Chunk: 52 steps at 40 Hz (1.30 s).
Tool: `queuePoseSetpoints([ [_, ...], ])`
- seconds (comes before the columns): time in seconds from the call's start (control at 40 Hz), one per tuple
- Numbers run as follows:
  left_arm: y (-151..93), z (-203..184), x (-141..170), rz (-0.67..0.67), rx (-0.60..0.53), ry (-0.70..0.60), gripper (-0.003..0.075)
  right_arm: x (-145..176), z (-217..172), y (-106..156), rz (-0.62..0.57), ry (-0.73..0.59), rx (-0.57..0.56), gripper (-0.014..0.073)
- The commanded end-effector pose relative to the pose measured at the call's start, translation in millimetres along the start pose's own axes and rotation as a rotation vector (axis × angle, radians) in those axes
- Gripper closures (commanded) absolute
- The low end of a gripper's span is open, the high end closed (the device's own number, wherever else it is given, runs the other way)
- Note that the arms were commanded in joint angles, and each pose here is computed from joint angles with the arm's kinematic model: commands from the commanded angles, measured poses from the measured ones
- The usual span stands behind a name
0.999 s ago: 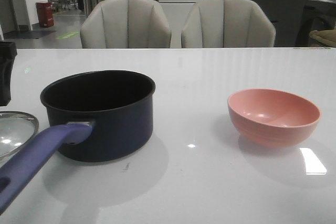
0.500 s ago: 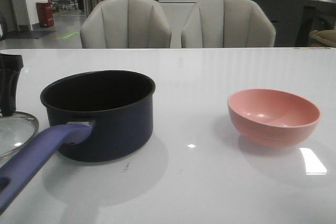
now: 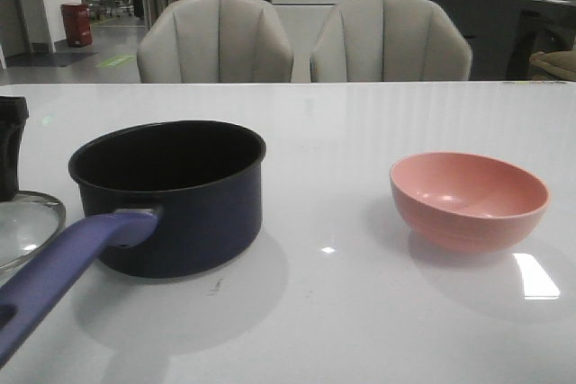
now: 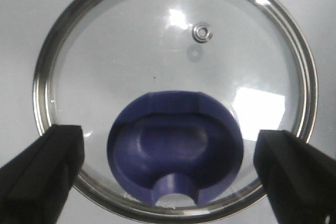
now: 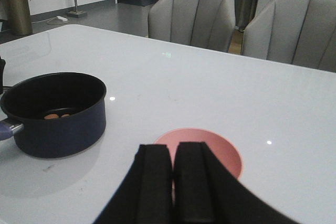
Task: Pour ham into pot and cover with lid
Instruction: 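Lower the left gripper onto the lid's purple knob and grasp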
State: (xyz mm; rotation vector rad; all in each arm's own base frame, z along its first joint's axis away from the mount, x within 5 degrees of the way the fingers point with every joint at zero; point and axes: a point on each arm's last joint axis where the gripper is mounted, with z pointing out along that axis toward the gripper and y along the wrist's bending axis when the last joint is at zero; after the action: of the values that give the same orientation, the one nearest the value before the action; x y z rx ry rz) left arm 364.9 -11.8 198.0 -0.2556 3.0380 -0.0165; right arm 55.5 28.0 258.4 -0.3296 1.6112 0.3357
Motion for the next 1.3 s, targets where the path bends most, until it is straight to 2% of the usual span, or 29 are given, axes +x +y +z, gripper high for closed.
queuePoseSetpoints([
  [0.0, -2.0, -22.9, -4.7, 0.002, 0.025, -0.087, 0.0064, -14.6, -1.2, -2.0, 0.002, -0.082, 0.024, 0.0413],
  [0.3, -4.5, -7.8, -6.2, -0.012, 0.041, -0.039, 0.0064, -14.6, -1.2, -2.0, 0.002, -0.082, 0.024, 0.0413],
  [0.625, -4.8, -8.9, -6.7, -0.012, 0.043, -0.039, 0.0067, -14.6, -1.2, -2.0, 0.002, -0.082, 0.024, 0.0413],
  [0.7, -4.7, -8.9, -6.3, -0.012, 0.042, -0.035, 0.0109, -14.6, -1.2, -2.0, 0.002, -0.082, 0.024, 0.0413],
  [0.974, -4.6, -8.8, -5.5, -0.012, 0.041, -0.026, 0.0397, -14.6, -1.2, -2.0, 0.002, -0.082, 0.024, 0.0413],
  [1.074, -4.6, -8.8, -5.1, -0.012, 0.040, -0.022, 0.0443, -14.6, -1.2, -2.0, 0.002, -0.082, 0.024, 0.0413],
  [1.274, -4.6, -10.5, -5.4, -0.012, 0.040, -0.023, 0.0461, -14.6, -1.2, -2.0, 0.002, -0.082, 0.024, 0.0413],
])
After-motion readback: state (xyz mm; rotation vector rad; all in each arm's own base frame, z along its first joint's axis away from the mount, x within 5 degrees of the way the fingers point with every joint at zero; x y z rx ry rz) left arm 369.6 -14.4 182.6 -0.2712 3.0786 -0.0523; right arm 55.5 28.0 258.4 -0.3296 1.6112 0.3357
